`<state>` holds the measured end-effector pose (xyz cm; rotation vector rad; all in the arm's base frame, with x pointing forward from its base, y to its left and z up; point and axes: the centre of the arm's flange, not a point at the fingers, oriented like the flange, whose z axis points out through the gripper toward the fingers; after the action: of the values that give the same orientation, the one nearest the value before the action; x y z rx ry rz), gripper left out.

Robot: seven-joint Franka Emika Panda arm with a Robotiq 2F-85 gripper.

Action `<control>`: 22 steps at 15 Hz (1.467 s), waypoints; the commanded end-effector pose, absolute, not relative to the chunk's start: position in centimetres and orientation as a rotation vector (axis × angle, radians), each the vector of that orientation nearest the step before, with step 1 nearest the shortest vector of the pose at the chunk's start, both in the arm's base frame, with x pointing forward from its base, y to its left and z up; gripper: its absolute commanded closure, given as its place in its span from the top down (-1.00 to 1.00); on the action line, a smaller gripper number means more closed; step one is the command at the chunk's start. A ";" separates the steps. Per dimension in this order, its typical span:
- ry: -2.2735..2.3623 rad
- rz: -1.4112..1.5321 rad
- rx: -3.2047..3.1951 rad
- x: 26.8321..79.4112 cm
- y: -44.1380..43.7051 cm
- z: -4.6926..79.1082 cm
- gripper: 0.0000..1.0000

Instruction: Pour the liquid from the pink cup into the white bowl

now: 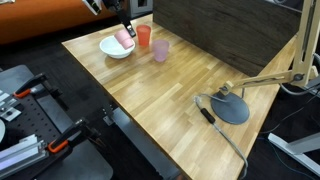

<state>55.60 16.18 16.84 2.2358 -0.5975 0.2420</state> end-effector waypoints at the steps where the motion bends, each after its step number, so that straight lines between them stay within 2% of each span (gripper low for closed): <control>1: -0.505 0.269 2.172 55.3 16.7 16.7 -0.93; 22: -0.261 0.412 2.086 54.7 19.4 16.5 -0.93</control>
<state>54.72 19.46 16.42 2.1257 -0.3031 0.3946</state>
